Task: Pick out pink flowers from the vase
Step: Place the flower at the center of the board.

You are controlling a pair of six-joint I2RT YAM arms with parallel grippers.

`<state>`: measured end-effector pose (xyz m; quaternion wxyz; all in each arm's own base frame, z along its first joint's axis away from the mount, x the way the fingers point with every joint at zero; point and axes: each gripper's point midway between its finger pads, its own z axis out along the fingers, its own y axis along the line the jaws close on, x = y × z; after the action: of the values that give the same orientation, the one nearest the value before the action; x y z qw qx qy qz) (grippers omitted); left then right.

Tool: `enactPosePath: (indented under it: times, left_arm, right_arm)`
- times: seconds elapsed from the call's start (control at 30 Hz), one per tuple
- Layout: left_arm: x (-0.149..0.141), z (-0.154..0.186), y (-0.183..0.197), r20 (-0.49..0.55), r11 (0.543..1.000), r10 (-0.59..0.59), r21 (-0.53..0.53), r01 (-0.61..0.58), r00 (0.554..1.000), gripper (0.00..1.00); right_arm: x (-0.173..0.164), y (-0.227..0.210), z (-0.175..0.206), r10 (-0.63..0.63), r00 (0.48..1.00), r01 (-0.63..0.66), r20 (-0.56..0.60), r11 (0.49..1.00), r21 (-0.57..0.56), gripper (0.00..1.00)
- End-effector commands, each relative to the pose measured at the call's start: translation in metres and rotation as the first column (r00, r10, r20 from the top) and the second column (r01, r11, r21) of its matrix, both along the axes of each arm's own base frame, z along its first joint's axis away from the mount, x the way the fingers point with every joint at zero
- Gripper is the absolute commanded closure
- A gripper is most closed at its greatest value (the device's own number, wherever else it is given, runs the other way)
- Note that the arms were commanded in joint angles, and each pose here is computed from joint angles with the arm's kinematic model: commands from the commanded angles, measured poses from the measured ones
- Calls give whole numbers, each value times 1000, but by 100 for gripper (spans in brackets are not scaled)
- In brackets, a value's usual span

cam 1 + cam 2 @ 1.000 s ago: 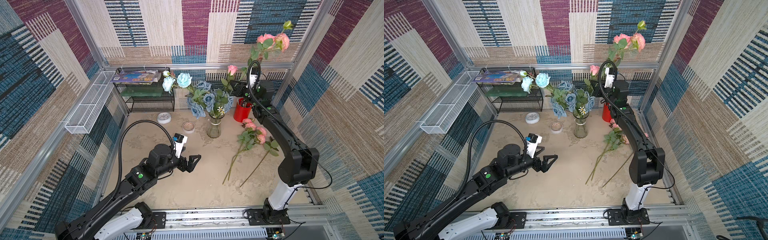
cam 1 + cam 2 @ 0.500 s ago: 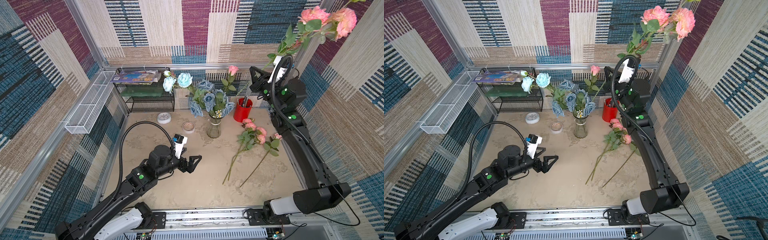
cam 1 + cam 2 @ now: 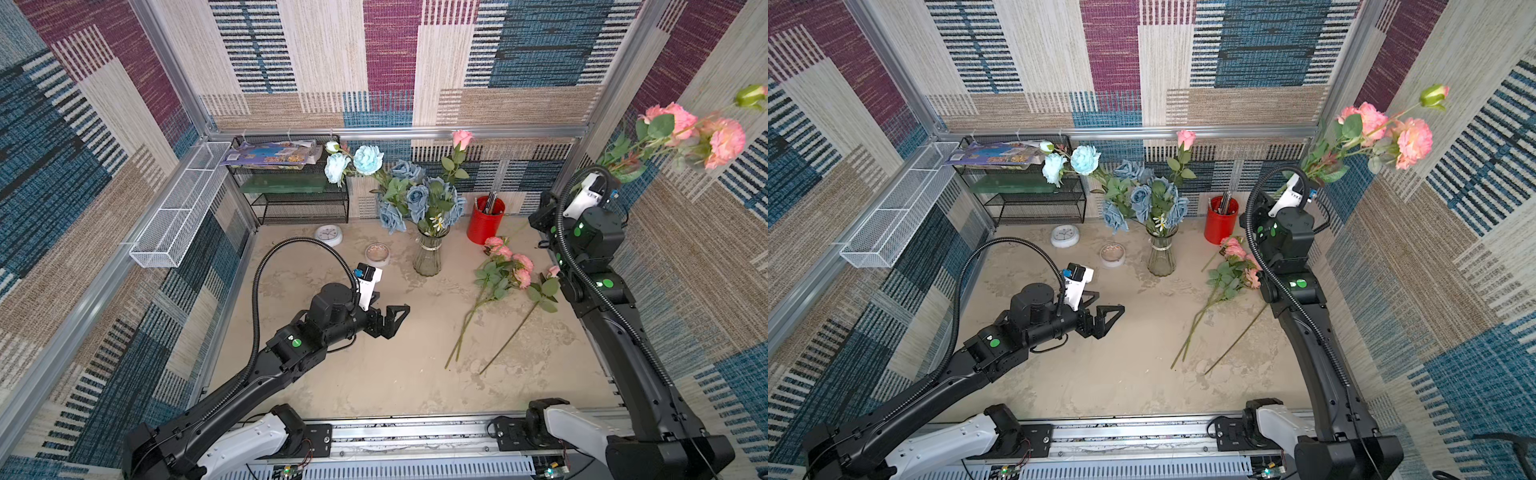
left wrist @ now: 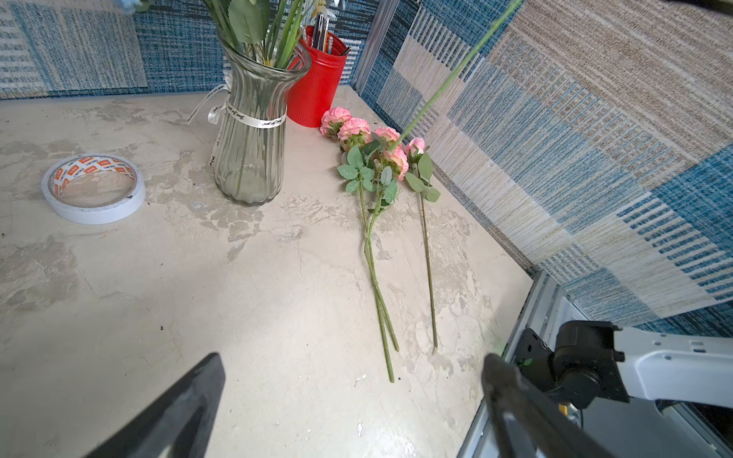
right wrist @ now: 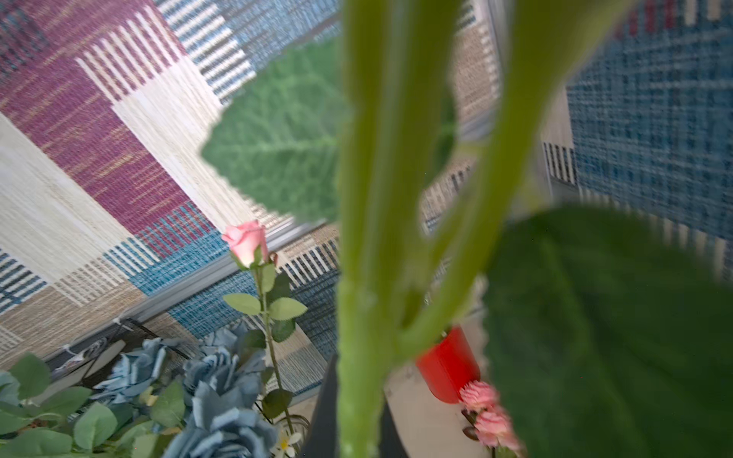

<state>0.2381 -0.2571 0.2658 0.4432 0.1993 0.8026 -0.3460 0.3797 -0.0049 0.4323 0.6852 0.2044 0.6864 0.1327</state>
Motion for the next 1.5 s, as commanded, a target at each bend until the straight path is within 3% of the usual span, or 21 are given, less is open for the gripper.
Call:
enactPosePath:
  times: [0.0,0.13,0.23,0.4,0.5,0.63,0.73,0.8,1.03,1.13,1.27,1.37,1.47]
  left_arm:
    - [1,9,-4,-7,999,-1,-48,1,1000,1]
    - [2,5,-3,-7,999,6,-44,-6,1000,1]
    - [2,0,-3,-19,999,9,-42,-10,1000,1]
    - [1,-3,-3,-24,999,6,-37,-6,1000,1]
    - [1,-3,-3,-25,999,6,-33,-7,1000,1]
    - [0,-4,-1,-26,999,6,-32,-7,1000,1]
    - [-1,-6,0,-28,1000,6,-29,-7,1000,1]
    - [-2,-7,1,-29,1000,10,-28,-11,1000,1]
    - [-1,-15,-1,-54,999,15,-35,-17,998,1]
    - [0,-20,-3,-67,999,14,-39,-17,998,1]
    - [3,-23,-4,-66,999,22,-38,-24,998,1]
    - [4,-25,-5,-69,999,20,-37,-23,997,1]
    - [5,-28,-6,-78,999,20,-30,-22,997,1]
  right_arm:
    - [-5,6,-27,94,993,-88,-64,992,94,100]
    - [-3,34,-80,285,943,-254,-173,950,183,100]
    - [-2,48,-130,363,885,-289,-292,919,267,100]
    - [-4,50,-222,396,780,-227,-485,901,371,100]
    - [-9,47,-267,435,735,-192,-520,869,456,100]
    - [-10,42,-311,472,684,-149,-556,836,528,100]
    - [-11,35,-337,463,656,-108,-596,839,533,100]
    - [-10,30,-351,444,642,-80,-625,850,521,94]
    - [-12,22,-363,405,630,-51,-663,873,486,77]
    - [-14,29,-349,436,641,-105,-632,865,490,59]
    - [-24,39,-328,448,644,-153,-621,870,468,30]
    - [-31,48,-304,457,661,-211,-595,875,437,23]
    - [-34,68,-258,511,698,-362,-502,856,368,15]
